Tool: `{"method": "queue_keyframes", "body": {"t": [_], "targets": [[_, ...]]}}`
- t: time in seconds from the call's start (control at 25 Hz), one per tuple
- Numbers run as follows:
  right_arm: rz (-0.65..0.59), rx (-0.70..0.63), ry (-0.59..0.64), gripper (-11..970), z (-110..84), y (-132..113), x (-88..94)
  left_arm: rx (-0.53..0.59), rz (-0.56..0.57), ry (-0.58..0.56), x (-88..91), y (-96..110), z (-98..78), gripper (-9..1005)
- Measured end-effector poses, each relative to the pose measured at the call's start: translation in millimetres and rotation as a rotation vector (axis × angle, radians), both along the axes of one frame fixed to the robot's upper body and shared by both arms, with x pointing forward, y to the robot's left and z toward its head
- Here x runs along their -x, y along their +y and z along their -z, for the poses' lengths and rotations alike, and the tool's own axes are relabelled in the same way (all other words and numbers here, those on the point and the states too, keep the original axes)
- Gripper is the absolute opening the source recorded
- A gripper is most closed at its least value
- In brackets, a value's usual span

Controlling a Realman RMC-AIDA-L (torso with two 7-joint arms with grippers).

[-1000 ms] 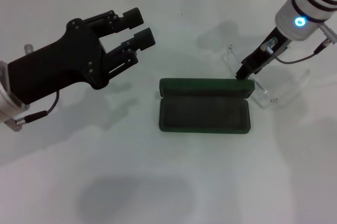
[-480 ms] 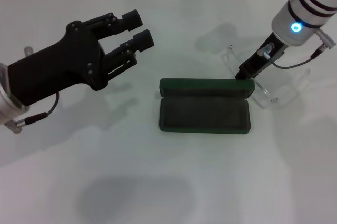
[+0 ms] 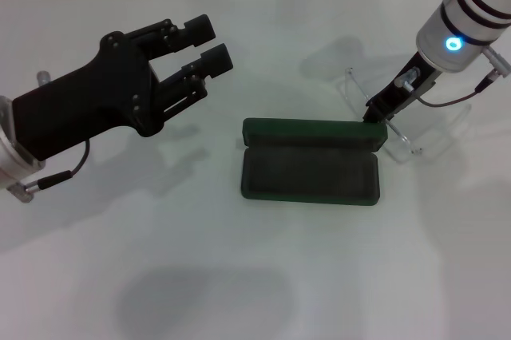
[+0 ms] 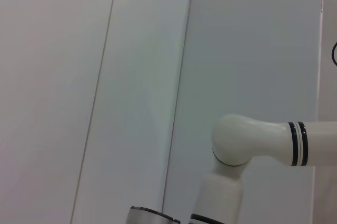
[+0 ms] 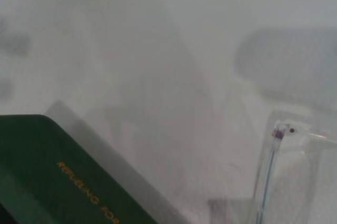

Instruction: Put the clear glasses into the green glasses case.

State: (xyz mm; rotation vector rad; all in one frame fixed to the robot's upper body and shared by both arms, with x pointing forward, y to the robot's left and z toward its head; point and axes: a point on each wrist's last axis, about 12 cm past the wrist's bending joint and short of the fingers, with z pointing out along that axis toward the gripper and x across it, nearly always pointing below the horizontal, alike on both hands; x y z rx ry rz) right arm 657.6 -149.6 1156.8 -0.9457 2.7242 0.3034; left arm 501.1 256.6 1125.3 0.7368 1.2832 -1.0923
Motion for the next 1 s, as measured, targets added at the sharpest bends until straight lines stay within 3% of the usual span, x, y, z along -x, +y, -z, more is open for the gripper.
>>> {"method": "queue_keyframes", "body": {"t": [0.52,1.0], "targets": [[-0.004,0.003,-0.022,165,-2.9,-1.5,-2.5,0.000,-0.003,0.004,0.8,0.7,0.9,424],[-0.010,0.006,-0.062,144,-3.2,-8.0,-4.8,0.005,-0.014,0.004,0.7,2.9,0.9,421]]}}
